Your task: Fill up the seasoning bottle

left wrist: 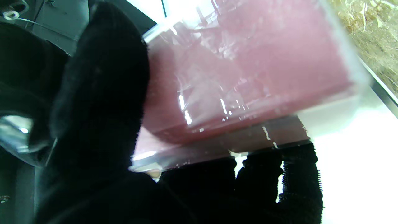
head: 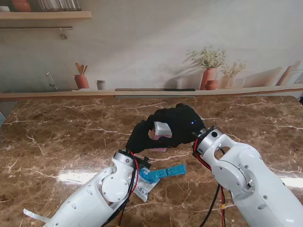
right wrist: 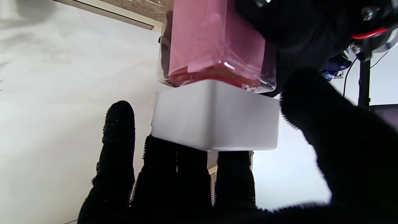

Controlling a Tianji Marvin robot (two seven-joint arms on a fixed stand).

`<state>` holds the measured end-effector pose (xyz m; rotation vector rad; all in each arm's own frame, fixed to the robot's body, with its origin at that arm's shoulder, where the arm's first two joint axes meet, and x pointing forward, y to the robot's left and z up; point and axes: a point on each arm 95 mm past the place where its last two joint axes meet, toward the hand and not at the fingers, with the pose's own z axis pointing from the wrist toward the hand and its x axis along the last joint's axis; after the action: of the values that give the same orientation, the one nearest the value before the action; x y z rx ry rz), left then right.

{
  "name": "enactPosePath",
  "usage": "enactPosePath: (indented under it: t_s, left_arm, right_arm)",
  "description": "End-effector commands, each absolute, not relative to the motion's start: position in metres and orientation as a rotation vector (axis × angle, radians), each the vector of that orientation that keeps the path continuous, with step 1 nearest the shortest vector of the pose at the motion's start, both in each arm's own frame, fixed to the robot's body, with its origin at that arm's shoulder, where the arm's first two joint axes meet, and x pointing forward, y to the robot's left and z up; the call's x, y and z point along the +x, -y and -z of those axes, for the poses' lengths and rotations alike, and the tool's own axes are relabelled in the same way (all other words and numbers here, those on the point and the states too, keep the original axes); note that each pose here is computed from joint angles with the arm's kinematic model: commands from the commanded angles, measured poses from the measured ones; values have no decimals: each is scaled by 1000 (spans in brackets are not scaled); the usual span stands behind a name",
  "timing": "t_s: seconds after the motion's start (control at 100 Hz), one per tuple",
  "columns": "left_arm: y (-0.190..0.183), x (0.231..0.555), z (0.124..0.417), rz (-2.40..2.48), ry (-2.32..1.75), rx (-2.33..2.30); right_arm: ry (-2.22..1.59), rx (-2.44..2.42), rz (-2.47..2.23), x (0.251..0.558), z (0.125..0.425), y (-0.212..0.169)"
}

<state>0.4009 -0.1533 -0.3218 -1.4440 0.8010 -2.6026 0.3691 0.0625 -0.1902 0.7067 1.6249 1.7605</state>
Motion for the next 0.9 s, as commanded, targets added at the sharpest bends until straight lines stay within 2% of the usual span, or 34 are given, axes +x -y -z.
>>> enactPosePath:
  t_s: [0.0,0.39,0.89]
  left_arm:
    - [157,402,312,2629,-771,-1422]
    - [156,402,312,2627,-770,-1420]
    - [156,402,312,2633,-776,-1412]
  right_arm:
    - [-1660,714,-1743,366,197,-62]
    - [-1625,704,-1751,357,176,-57]
    - [-1672,757,-1688,373,171,-50]
